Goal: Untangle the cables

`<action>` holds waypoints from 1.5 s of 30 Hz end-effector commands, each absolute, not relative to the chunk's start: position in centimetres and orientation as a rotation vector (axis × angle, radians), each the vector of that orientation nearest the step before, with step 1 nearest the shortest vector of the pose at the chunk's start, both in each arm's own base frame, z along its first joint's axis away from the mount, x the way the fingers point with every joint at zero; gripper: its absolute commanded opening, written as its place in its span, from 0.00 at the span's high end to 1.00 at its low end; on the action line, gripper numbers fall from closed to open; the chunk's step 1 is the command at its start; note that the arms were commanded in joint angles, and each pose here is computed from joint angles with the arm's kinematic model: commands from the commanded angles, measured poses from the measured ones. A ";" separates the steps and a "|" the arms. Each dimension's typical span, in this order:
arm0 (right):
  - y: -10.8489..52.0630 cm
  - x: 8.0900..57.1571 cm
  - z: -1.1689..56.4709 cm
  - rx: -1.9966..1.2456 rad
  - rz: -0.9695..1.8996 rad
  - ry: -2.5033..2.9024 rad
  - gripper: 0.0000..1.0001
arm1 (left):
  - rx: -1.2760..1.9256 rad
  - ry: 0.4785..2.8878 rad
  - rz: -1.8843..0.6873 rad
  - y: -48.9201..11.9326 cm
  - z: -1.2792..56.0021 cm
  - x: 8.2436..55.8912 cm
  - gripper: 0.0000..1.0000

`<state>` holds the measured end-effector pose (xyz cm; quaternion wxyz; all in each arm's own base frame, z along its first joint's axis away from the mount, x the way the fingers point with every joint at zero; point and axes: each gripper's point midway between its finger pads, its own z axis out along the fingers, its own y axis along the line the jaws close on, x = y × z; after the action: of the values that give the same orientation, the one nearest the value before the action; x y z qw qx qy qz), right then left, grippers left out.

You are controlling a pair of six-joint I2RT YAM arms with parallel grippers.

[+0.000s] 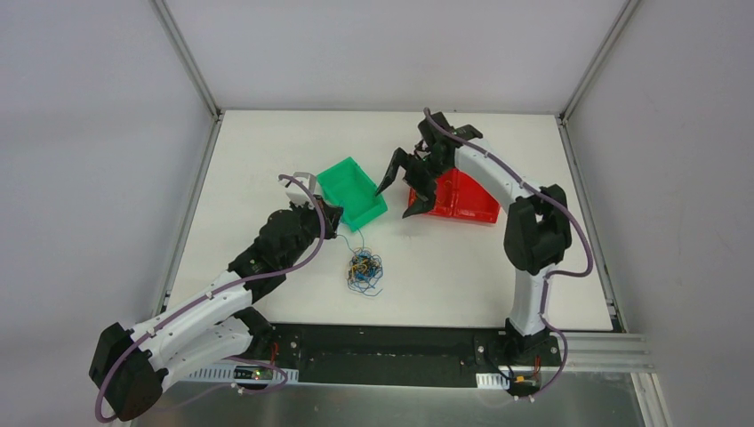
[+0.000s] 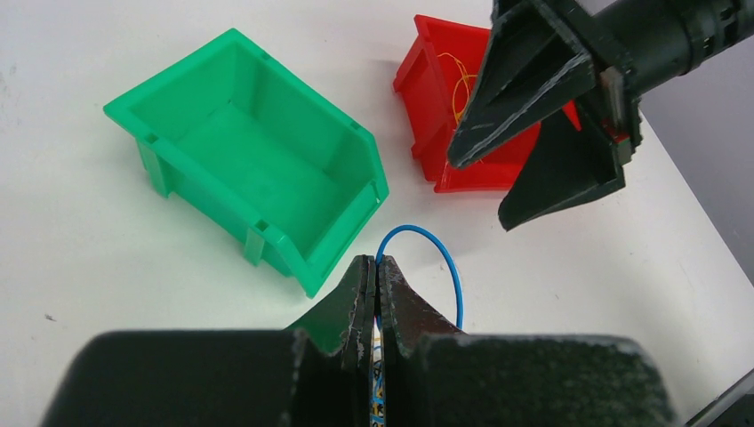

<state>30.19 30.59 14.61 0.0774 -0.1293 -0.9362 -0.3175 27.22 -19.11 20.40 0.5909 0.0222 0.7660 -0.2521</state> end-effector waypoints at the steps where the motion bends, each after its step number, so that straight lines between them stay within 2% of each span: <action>1: 28.8 32.5 18.7 -0.415 -1.073 -2.938 0.01 | 0.064 1.719 -0.605 -19.5 23.1 27.5 1.00; 5: 28.6 34.7 20.0 -0.576 -1.259 -2.782 0.01 | 0.068 1.722 -0.602 -19.5 23.0 27.6 1.00; 11: 25.6 37.3 20.3 -0.618 -1.155 -3.090 0.04 | 0.070 1.721 -0.601 -19.5 23.0 27.5 1.00; 16: 23.5 36.7 22.1 -0.535 -1.134 -3.291 0.03 | 0.070 1.720 -0.605 -19.5 23.1 27.5 1.00; 20: 21.2 36.4 20.9 -0.589 -0.970 -3.454 0.13 | 0.072 1.724 -0.605 -19.6 23.0 27.5 1.00; 25: 21.5 36.7 19.0 -0.702 -1.047 -3.439 0.30 | 0.069 1.725 -0.598 -19.5 22.9 27.6 1.00; 37: 22.2 39.0 16.2 -0.796 -0.948 -3.450 0.39 | 0.069 1.725 -0.595 -19.5 22.9 27.6 1.00; 43: 21.7 40.9 15.2 -0.905 -0.848 -3.481 0.56 | 0.070 1.722 -0.592 -19.4 22.9 27.6 1.00; 45: 21.6 41.6 15.2 -0.922 -0.855 -3.504 0.68 | 0.071 1.723 -0.596 -19.4 22.9 27.5 1.00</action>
<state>39.04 21.69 13.38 -0.2361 -0.2211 -0.9206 -0.2189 27.23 -19.06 20.11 0.5894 0.0279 0.7690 -0.2458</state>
